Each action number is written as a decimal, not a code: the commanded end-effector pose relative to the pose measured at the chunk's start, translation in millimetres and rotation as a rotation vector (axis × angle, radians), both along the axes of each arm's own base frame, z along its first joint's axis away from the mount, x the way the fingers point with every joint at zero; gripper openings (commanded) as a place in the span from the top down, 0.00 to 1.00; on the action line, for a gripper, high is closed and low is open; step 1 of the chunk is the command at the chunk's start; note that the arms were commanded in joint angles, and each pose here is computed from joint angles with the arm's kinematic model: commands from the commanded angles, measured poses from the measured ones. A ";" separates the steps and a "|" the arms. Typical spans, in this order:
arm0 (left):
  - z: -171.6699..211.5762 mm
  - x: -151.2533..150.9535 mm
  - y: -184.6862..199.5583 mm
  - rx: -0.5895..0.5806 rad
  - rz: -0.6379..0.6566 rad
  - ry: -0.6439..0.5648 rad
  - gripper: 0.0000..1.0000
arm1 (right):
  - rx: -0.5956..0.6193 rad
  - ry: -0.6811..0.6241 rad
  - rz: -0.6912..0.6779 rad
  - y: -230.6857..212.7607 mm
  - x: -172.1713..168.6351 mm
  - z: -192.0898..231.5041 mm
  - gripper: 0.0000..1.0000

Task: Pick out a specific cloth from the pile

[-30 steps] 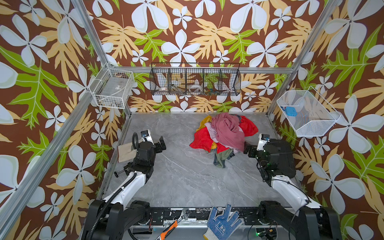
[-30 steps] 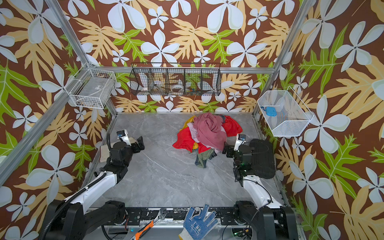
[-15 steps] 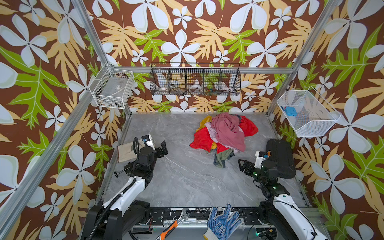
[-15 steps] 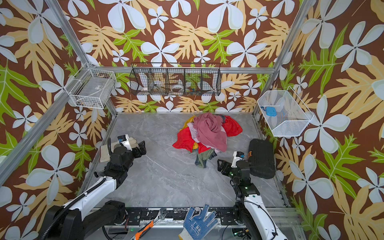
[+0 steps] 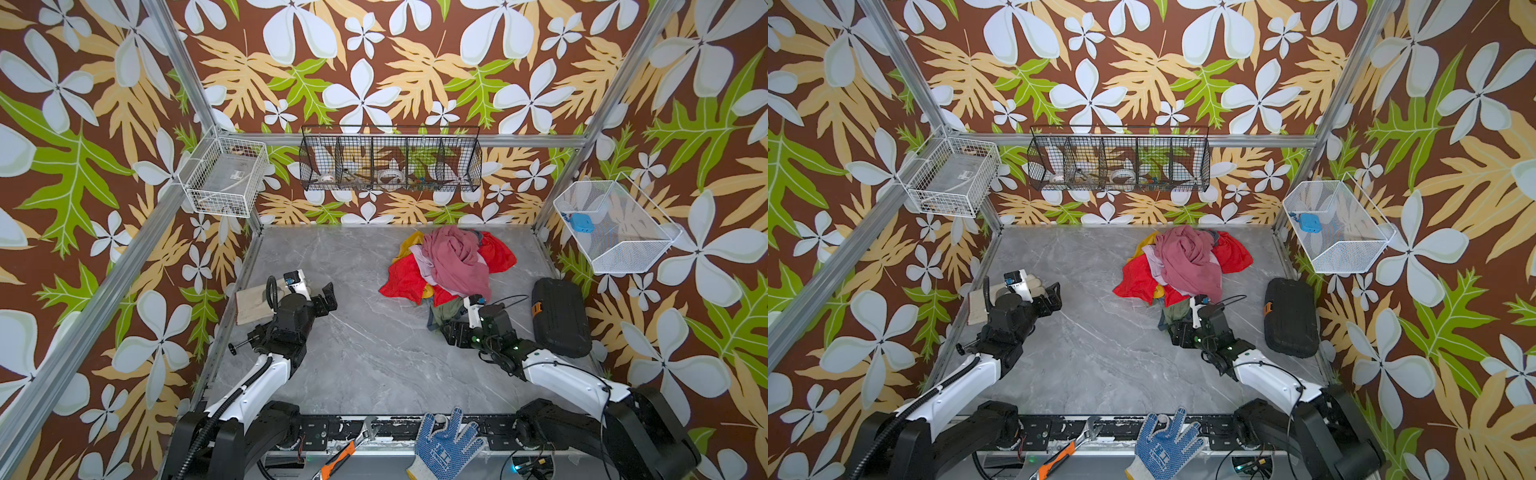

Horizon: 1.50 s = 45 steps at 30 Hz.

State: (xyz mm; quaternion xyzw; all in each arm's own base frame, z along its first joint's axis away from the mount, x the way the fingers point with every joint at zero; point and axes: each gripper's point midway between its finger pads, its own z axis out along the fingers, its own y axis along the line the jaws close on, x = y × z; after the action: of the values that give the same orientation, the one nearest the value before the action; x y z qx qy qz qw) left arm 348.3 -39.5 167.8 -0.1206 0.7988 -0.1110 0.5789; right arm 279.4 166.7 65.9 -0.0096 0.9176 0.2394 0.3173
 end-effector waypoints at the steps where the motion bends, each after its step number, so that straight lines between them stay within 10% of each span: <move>1: 2.5 -1.4 1.8 0.001 0.010 -0.009 0.00 | -0.147 0.018 0.020 -0.2 7.6 -13.2 0.26; 8: 1.6 -4.4 5.0 0.018 0.019 -0.004 0.00 | -0.391 0.143 0.027 -11.3 11.1 -44.8 0.38; 19: -1.1 -4.6 5.7 0.022 0.024 0.011 0.00 | -0.392 0.098 -0.007 -11.5 22.5 -32.2 1.00; 45: -6.5 16.3 -38.6 0.035 -0.089 0.078 0.03 | -0.080 -0.454 0.137 19.4 17.3 158.1 1.00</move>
State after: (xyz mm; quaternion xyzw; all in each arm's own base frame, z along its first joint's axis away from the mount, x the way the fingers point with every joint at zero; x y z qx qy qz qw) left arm 360.9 -73.7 155.4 -0.0845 0.8312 -0.1165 0.5370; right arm 297.0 179.0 200.2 -0.1112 0.8501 0.2031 0.4730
